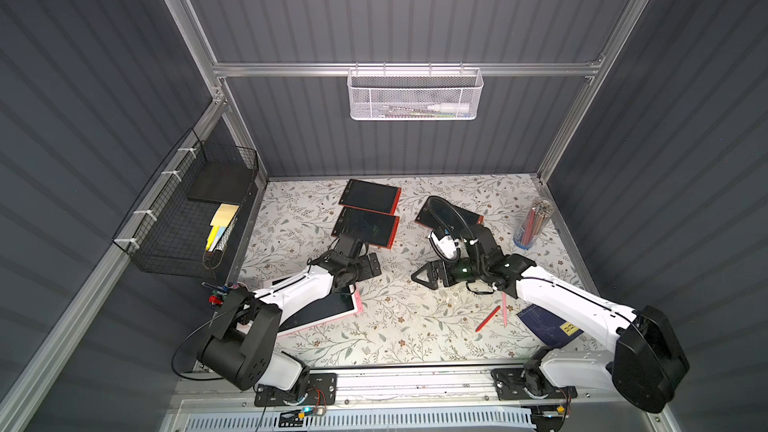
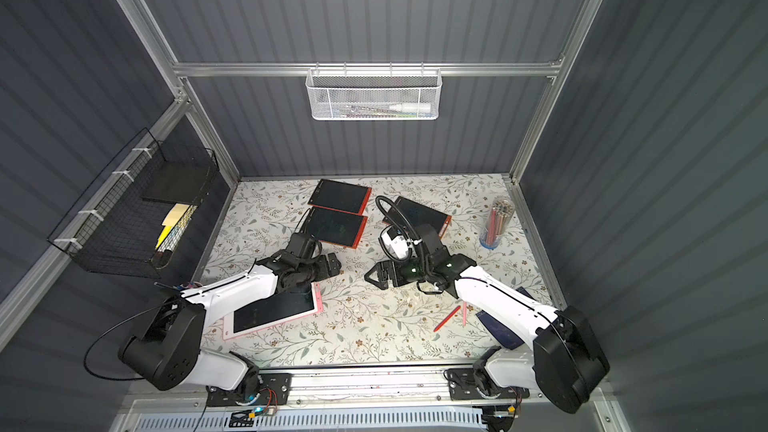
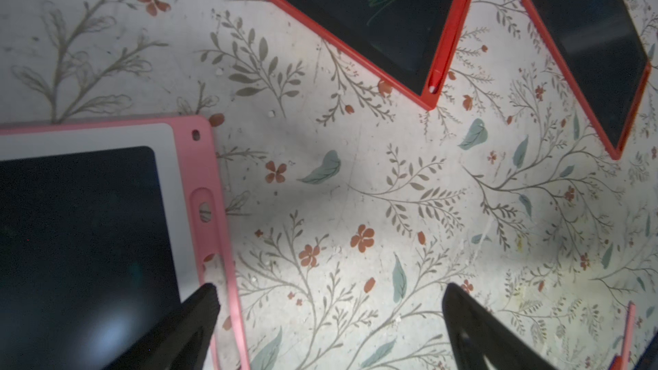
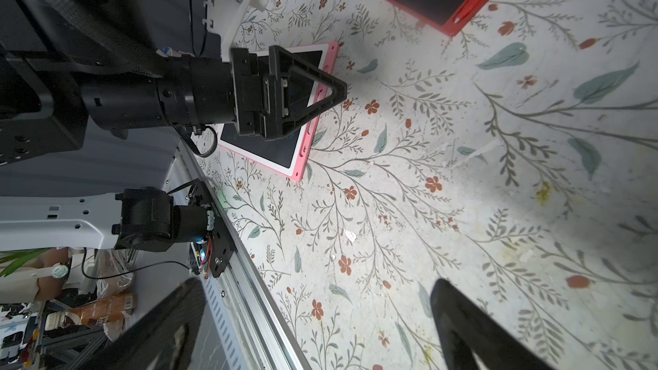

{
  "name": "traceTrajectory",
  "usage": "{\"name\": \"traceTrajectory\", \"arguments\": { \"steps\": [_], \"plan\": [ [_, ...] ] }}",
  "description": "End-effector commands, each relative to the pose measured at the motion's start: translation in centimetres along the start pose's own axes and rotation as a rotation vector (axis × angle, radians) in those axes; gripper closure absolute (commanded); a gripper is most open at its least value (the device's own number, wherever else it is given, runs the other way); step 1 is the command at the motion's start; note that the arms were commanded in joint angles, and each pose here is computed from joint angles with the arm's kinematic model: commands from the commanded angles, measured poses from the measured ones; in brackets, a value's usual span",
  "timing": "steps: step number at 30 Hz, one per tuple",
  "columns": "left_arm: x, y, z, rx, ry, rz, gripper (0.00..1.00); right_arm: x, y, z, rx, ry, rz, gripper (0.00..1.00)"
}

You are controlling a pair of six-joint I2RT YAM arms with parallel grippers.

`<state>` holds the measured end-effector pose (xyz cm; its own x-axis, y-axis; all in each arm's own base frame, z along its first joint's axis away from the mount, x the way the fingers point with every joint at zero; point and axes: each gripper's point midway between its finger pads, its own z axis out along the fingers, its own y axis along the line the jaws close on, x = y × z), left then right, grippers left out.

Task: Place the stylus back onto the writing tablet
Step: Move the writing tablet to the center of the board.

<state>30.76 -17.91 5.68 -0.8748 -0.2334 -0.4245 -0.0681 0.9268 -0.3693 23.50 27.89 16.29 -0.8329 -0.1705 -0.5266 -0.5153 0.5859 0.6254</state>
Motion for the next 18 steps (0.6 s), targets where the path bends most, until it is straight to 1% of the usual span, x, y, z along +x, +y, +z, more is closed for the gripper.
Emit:
{"name": "traceTrajectory", "arguments": {
  "steps": [1, 16, 18],
  "plan": [
    [0.6, 1.0, 0.9, -0.041, -0.002, 0.002, 0.01, 0.3, -0.3, -0.1, 0.021, 0.004, -0.014, 0.01],
    [1.7, 0.8, 2.0, -0.024, 0.031, 0.027, 0.01, 0.5, -1.1, 0.0, 0.055, 0.004, -0.003, 0.02],
    [1.9, 0.4, 2.0, -0.002, 0.039, 0.031, 0.01, 0.5, -1.4, 0.0, 0.066, 0.002, -0.001, 0.02]
  ]
}}
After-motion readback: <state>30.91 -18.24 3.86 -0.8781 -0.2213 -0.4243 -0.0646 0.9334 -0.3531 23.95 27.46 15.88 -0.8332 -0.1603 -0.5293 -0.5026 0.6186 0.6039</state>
